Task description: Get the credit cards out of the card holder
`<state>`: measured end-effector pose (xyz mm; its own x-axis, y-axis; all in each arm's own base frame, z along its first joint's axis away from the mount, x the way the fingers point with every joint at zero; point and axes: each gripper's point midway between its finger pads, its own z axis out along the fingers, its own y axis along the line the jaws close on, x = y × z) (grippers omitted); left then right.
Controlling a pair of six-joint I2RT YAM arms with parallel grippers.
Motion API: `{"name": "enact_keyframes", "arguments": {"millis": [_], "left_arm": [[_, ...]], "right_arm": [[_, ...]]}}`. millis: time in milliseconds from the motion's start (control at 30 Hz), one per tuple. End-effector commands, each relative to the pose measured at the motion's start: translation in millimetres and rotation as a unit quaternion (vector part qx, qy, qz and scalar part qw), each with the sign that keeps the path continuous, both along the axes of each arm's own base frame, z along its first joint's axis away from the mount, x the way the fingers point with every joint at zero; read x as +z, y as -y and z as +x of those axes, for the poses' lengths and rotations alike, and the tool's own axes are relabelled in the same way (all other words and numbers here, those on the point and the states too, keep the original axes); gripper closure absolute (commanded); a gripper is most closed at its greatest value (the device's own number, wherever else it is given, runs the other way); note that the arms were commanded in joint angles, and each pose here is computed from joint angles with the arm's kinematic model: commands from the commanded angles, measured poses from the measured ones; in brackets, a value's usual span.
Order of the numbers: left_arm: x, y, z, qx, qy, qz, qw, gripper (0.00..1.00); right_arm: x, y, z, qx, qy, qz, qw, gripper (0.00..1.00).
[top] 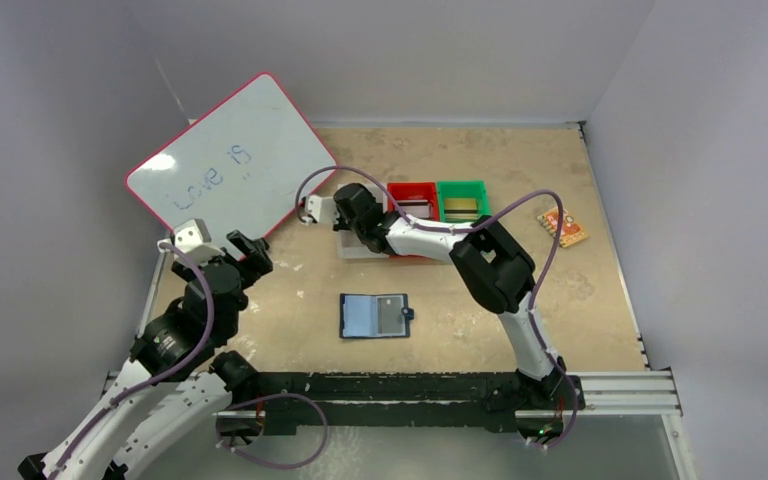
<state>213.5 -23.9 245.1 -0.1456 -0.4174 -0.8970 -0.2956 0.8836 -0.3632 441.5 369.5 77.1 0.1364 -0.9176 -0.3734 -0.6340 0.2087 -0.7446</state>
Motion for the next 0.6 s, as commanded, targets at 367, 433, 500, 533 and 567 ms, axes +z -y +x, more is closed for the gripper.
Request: {"name": "enact_keyframes", "arguments": {"millis": [367,433,500,533,567], "left_arm": [[21,-30,-16,0.052,0.049,-0.024,0.997,0.2],[23,-34,-19,0.058,0.059,-0.031,0.996,0.2],[24,-38,-21,0.063,0.066,-0.036,0.995,0.2],[24,-39,-22,0.064,0.068,-0.038,0.995,0.2],[24,-39,-23,0.064,0.07,-0.039,0.995,0.2]], "right_arm": [[17,-6,13,0.009,0.037,0.024,0.999,0.8],[16,-7,11,0.012,0.032,0.025,0.999,0.8],[15,-7,8,0.015,0.022,0.029,0.999,0.79],[16,-7,6,0.016,0.018,0.033,0.999,0.78],[15,-8,4,0.02,0.012,0.035,0.999,0.77]]}}
